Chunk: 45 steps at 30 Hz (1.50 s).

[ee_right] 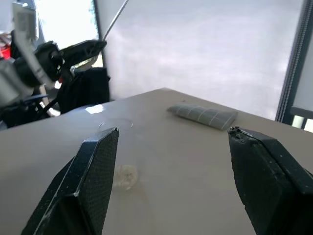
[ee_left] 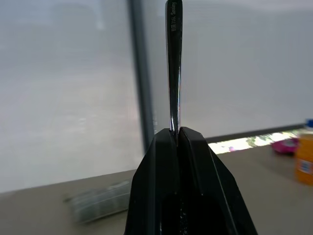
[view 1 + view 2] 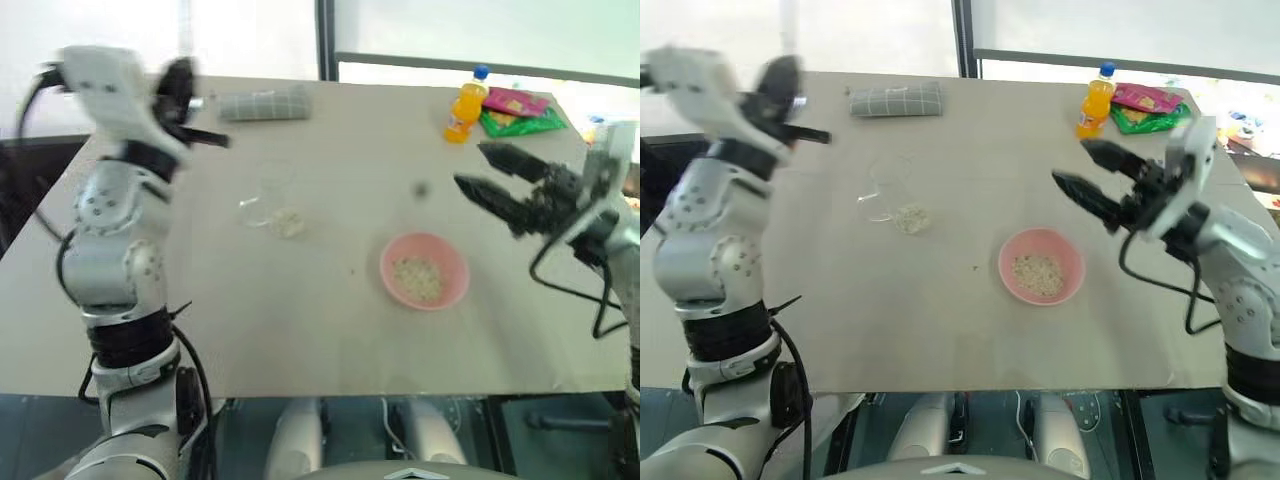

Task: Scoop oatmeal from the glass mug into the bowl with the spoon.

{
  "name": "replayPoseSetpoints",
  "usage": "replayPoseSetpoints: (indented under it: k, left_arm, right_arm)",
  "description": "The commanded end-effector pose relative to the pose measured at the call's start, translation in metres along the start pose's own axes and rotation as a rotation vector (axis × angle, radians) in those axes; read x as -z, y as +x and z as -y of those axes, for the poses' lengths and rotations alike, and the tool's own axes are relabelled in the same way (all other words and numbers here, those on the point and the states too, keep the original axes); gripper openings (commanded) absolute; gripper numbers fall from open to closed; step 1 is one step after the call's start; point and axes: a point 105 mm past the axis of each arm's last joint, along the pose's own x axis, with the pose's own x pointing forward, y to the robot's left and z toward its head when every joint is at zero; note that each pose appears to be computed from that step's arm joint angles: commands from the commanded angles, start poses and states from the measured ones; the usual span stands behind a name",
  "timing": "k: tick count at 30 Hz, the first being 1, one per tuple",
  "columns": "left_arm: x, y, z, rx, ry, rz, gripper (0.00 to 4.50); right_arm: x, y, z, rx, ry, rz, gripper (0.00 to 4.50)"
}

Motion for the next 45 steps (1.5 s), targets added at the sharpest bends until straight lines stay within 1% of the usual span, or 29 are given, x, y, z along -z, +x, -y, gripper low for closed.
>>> replayPoseSetpoints:
  k: [1, 4, 7, 11, 14, 16, 20, 22, 27, 30, 33, 36, 38, 39, 42, 45]
  left_arm:
    - [-0.007, 0.005, 0.038, 0.182, 0.042, 0.042, 0.07]
    - [0.002, 0.008, 0.058, 0.29, 0.01, 0.033, 0.07]
    - [0.007, 0.008, 0.071, 0.375, 0.019, 0.026, 0.07]
    - [0.012, 0.007, 0.075, 0.417, 0.001, 0.017, 0.07]
    - [0.017, 0.008, 0.073, 0.417, 0.005, 0.007, 0.07]
    - [0.021, 0.007, 0.075, 0.433, 0.021, -0.001, 0.07]
    - [0.023, 0.005, 0.082, 0.466, 0.006, 0.0, 0.07]
    - [0.023, 0.008, 0.078, 0.433, -0.014, 0.001, 0.07]
    - [0.021, 0.013, 0.067, 0.357, -0.037, 0.019, 0.07]
    - [0.023, 0.015, 0.063, 0.326, -0.035, 0.01, 0.07]
    - [0.033, 0.019, 0.057, 0.277, 0.094, -0.034, 0.07]
    - [0.039, 0.028, 0.053, 0.218, 0.191, -0.05, 0.07]
    - [0.043, 0.031, 0.055, 0.214, 0.262, -0.057, 0.07]
    - [0.044, 0.032, 0.056, 0.208, 0.316, -0.06, 0.07]
    - [0.049, 0.037, 0.06, 0.17, 0.401, -0.076, 0.07]
    - [0.052, 0.039, 0.069, 0.147, 0.483, -0.082, 0.07]
  right_arm:
    - [-0.004, 0.022, 0.006, 0.095, 0.01, -0.032, 3.58]
    - [-0.002, 0.039, 0.005, 0.112, 0.117, -0.024, 3.58]
    - [0.001, 0.048, 0.006, 0.135, 0.239, -0.001, 3.58]
    - [-0.016, 0.059, -0.005, 0.058, 0.378, 0.077, 3.58]
    - [-0.027, 0.06, -0.016, -0.028, 0.433, 0.11, 3.58]
    - [-0.027, 0.061, -0.019, -0.043, 0.418, 0.091, 3.58]
    - [-0.027, 0.062, -0.012, -0.023, 0.423, 0.088, 3.58]
    - [-0.025, 0.061, -0.012, -0.026, 0.406, 0.071, 3.58]
    - [0.002, 0.051, 0.006, 0.09, 0.303, -0.044, 3.58]
    - [0.007, 0.04, 0.002, 0.056, 0.211, -0.1, 3.58]
    - [-0.003, 0.04, -0.005, 0.019, 0.175, -0.087, 3.58]
    - [-0.014, 0.049, -0.008, 0.032, 0.153, -0.05, 3.58]
    - [-0.017, 0.055, -0.01, 0.051, 0.163, -0.028, 3.58]
    - [-0.016, 0.058, -0.011, 0.058, 0.181, -0.02, 3.58]
    - [-0.009, 0.062, -0.019, 0.068, 0.204, -0.031, 3.58]
    - [-0.003, 0.066, -0.013, 0.146, 0.26, -0.024, 3.58]
